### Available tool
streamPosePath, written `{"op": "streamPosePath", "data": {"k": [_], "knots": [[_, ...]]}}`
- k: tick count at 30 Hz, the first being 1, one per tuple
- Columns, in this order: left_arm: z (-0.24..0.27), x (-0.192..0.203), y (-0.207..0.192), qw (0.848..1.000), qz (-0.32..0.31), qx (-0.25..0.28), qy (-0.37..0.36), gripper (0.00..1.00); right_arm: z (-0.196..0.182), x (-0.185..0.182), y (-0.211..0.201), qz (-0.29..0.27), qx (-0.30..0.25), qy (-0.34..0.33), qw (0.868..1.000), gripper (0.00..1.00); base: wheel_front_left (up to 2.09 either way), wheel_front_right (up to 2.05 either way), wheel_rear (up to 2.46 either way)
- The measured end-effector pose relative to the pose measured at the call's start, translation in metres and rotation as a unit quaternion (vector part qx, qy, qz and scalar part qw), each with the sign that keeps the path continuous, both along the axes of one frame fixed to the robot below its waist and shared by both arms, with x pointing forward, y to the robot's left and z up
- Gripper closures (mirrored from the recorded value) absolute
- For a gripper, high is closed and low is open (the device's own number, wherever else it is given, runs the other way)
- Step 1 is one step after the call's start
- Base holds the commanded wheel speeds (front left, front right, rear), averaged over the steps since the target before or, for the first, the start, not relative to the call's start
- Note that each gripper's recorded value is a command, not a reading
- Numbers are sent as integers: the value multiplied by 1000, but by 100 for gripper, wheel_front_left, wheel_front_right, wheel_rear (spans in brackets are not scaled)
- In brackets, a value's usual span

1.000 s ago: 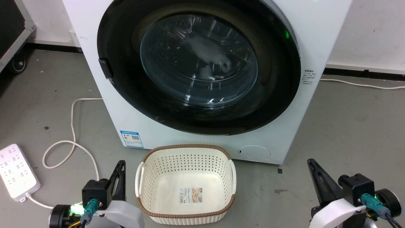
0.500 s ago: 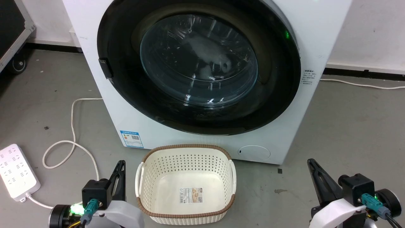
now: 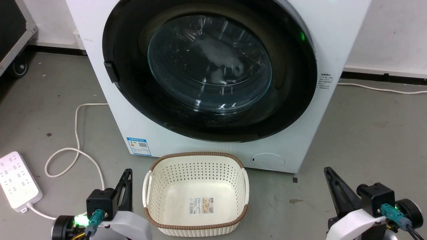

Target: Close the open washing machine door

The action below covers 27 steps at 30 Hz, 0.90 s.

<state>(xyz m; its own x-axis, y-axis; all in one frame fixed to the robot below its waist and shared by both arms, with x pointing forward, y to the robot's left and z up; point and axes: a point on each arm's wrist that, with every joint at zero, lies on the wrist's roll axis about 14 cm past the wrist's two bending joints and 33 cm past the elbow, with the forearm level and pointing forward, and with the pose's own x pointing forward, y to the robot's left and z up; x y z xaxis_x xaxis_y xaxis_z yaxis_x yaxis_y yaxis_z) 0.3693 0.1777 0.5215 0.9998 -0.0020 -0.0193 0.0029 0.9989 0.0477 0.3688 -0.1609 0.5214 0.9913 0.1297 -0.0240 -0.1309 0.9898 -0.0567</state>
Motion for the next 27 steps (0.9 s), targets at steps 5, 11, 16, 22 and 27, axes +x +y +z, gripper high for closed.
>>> {"op": "streamPosePath", "data": {"k": [5,11,16,22,27], "knots": [[0,0,0,1000,0,0,0,100,0,0,0,0,0,0,1000,100,0,0,0],[0,0,0,1000,0,0,0,100,0,0,0,0,0,0,1000,100,0,0,0],[0,0,0,1000,0,0,0,100,0,0,0,0,0,0,1000,100,0,0,0],[0,0,0,1000,0,0,0,100,0,0,0,0,0,0,1000,100,0,0,0],[0,0,0,1000,0,0,0,100,0,0,0,0,0,0,1000,100,0,0,0]]}}
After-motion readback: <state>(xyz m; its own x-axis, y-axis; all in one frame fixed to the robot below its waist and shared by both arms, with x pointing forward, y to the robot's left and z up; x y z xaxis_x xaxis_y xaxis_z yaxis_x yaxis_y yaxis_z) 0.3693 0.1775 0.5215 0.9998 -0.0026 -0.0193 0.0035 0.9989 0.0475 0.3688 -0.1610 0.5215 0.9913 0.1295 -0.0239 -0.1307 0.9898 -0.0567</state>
